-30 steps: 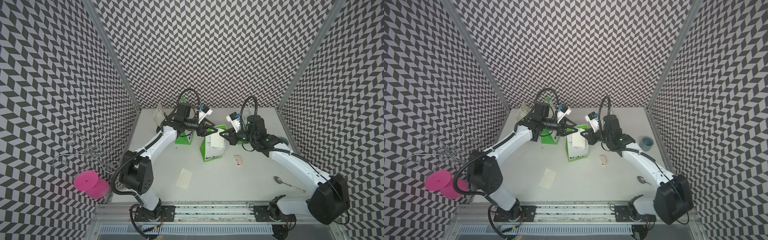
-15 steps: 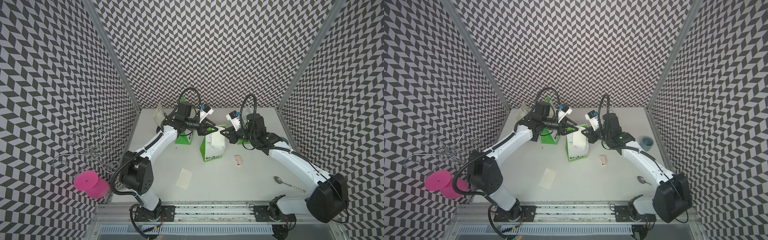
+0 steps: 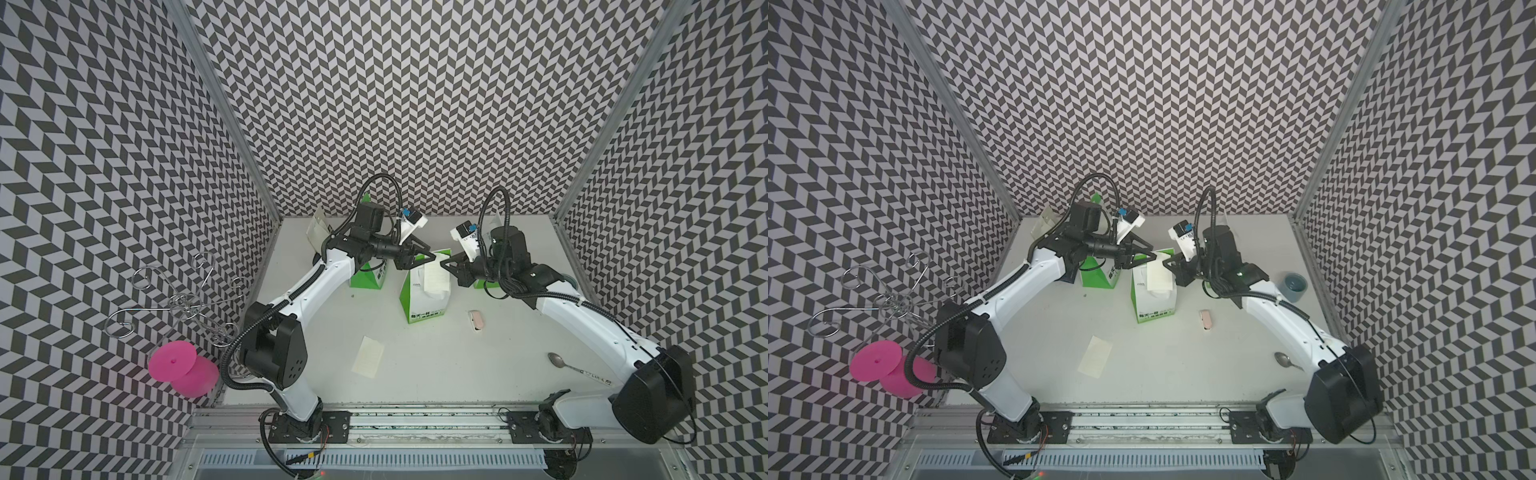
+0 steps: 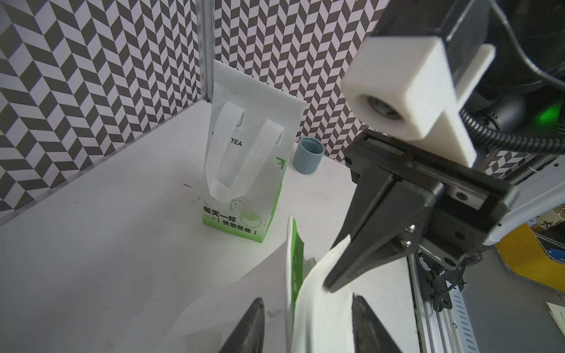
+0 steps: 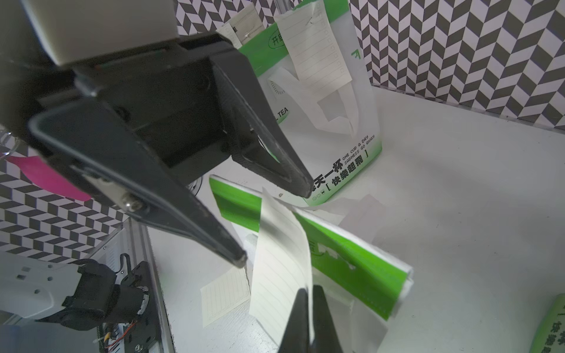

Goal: Staple the receipts to the bags
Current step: Hold the receipt from the takeout bag, then pick up the stapler from the center of the board, then place the stapler in the takeout bag.

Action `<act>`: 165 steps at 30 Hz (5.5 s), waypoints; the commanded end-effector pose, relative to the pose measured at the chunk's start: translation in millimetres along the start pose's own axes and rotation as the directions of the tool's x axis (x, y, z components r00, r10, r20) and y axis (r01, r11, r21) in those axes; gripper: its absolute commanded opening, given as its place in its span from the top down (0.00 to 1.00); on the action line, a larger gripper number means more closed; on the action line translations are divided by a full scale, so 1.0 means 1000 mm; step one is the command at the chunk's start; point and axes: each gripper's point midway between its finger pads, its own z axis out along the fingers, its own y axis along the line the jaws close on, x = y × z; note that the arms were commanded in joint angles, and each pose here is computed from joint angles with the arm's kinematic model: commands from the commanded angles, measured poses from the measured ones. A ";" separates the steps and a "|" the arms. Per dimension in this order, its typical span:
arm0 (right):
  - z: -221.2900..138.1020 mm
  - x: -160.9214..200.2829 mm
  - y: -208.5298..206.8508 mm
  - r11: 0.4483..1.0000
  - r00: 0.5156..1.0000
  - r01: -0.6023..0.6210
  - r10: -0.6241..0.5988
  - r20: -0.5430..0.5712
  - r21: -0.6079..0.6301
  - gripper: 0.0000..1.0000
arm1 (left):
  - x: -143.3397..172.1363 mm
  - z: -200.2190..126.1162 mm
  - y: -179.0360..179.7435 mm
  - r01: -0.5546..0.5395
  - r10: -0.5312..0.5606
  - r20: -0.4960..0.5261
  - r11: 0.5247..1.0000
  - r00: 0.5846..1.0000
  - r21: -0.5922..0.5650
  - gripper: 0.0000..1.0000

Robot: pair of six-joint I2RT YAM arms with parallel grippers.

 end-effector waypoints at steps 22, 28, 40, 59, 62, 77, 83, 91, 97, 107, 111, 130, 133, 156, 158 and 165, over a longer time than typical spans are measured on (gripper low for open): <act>0.005 -0.012 -0.004 0.996 0.998 0.060 -0.062 0.022 0.068 1.00 | 0.003 0.006 0.004 -0.002 0.002 -0.033 1.000 0.999 0.008 0.67; 0.003 -0.020 -0.003 0.996 0.997 0.061 -0.064 0.046 0.068 1.00 | 0.002 0.006 0.000 -0.012 0.013 -0.031 1.000 0.999 0.015 0.69; 0.009 -0.020 -0.003 0.995 0.997 0.075 -0.077 0.027 0.070 1.00 | 0.002 0.009 0.000 -0.024 0.024 -0.041 1.000 0.999 0.007 0.79; 0.013 -0.017 -0.010 0.991 0.997 0.074 -0.076 0.011 0.110 1.00 | 0.001 0.008 -0.002 -0.040 0.040 -0.041 0.999 0.998 0.009 0.97; 0.010 -0.018 -0.014 0.989 0.998 0.055 -0.058 0.019 0.137 0.90 | 0.001 0.008 -0.002 -0.047 0.047 -0.041 0.999 0.998 -0.002 1.00; -0.071 0.001 -0.032 0.896 0.953 -0.261 0.179 0.246 0.359 0.22 | -0.001 -0.021 0.011 0.161 -0.124 0.131 0.930 0.984 -0.330 1.00; -0.070 0.073 -0.048 0.827 0.944 -0.323 0.316 0.096 0.460 0.22 | 0.002 -0.027 -0.004 0.206 -0.140 0.193 0.901 0.971 -0.383 1.00; -0.055 0.168 -0.081 0.691 0.856 -0.319 0.504 -0.116 0.648 0.22 | 0.008 -0.014 -0.008 0.198 -0.143 0.159 0.891 0.977 -0.409 1.00; -0.039 0.206 -0.097 0.673 0.786 -0.230 0.554 -0.273 0.703 0.28 | 0.013 -0.011 -0.008 0.192 -0.149 0.132 0.880 0.980 -0.434 1.00; -0.016 0.210 -0.111 0.673 0.765 -0.193 0.559 -0.320 0.714 0.40 | 0.010 -0.017 -0.013 0.180 -0.134 0.134 0.880 0.982 -0.438 1.00; -0.015 0.217 -0.118 0.661 0.752 -0.159 0.562 -0.344 0.733 0.45 | 0.009 -0.016 -0.014 0.180 -0.135 0.134 0.885 0.982 -0.429 1.00; 0.004 0.233 -0.133 0.662 0.722 -0.135 0.575 -0.385 0.737 0.57 | 0.010 -0.014 -0.014 0.175 -0.135 0.124 0.888 0.983 -0.425 1.00; 0.005 0.236 -0.132 0.664 0.715 -0.139 0.580 -0.389 0.734 0.65 | 0.011 -0.013 -0.013 0.176 -0.137 0.120 0.887 0.983 -0.427 1.00; -0.095 -0.088 0.015 0.922 0.864 -0.283 0.126 0.488 0.263 0.89 | 0.009 -0.013 -0.018 0.163 -0.107 0.140 0.856 0.984 -0.491 1.00; -0.096 -0.102 0.035 0.947 0.833 -0.264 0.126 0.538 0.186 0.89 | 0.008 -0.014 -0.018 0.161 -0.101 0.146 0.853 0.984 -0.496 1.00; -0.071 -0.118 0.043 0.957 0.765 -0.278 0.169 0.622 0.082 0.91 | 0.006 -0.016 -0.022 0.148 -0.080 0.153 0.848 0.985 -0.509 1.00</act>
